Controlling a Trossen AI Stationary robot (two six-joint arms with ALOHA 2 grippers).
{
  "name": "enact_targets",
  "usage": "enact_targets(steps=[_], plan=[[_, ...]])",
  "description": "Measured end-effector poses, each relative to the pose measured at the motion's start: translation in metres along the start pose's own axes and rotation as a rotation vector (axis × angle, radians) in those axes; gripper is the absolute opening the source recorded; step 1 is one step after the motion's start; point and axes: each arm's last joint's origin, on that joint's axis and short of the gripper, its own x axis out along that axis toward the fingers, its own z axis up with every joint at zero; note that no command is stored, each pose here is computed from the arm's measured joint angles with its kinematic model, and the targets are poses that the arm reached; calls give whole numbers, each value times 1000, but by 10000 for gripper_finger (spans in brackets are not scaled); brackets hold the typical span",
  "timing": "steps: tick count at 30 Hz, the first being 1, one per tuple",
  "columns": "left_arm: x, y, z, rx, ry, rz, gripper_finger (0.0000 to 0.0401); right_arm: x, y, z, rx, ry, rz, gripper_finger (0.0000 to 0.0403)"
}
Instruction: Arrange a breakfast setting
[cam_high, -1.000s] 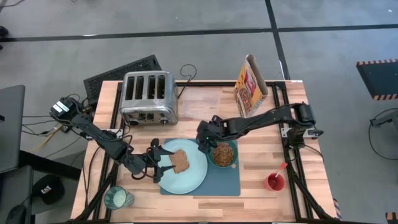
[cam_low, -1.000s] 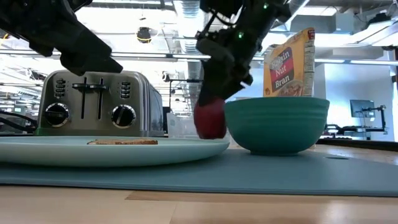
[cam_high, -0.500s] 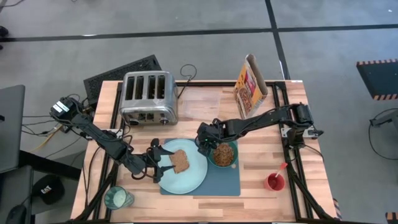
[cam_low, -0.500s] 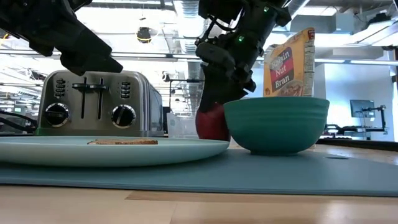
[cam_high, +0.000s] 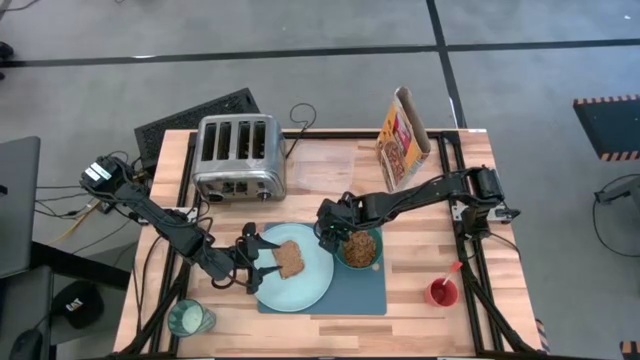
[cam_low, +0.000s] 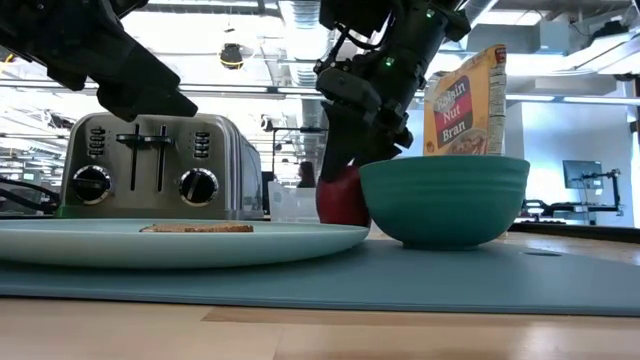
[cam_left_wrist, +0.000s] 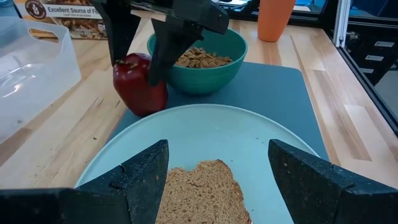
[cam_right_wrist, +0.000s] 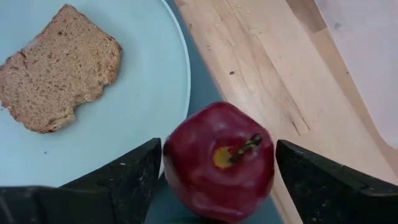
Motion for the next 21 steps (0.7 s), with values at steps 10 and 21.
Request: enact_targets(steps=[10,21], plan=[[0,0,0,-5,0,0,261,-14,7,5,-33,5,-1,343],[0,0,0,-7,-1,0,261,-39,10,16,-74,1,-1,343]])
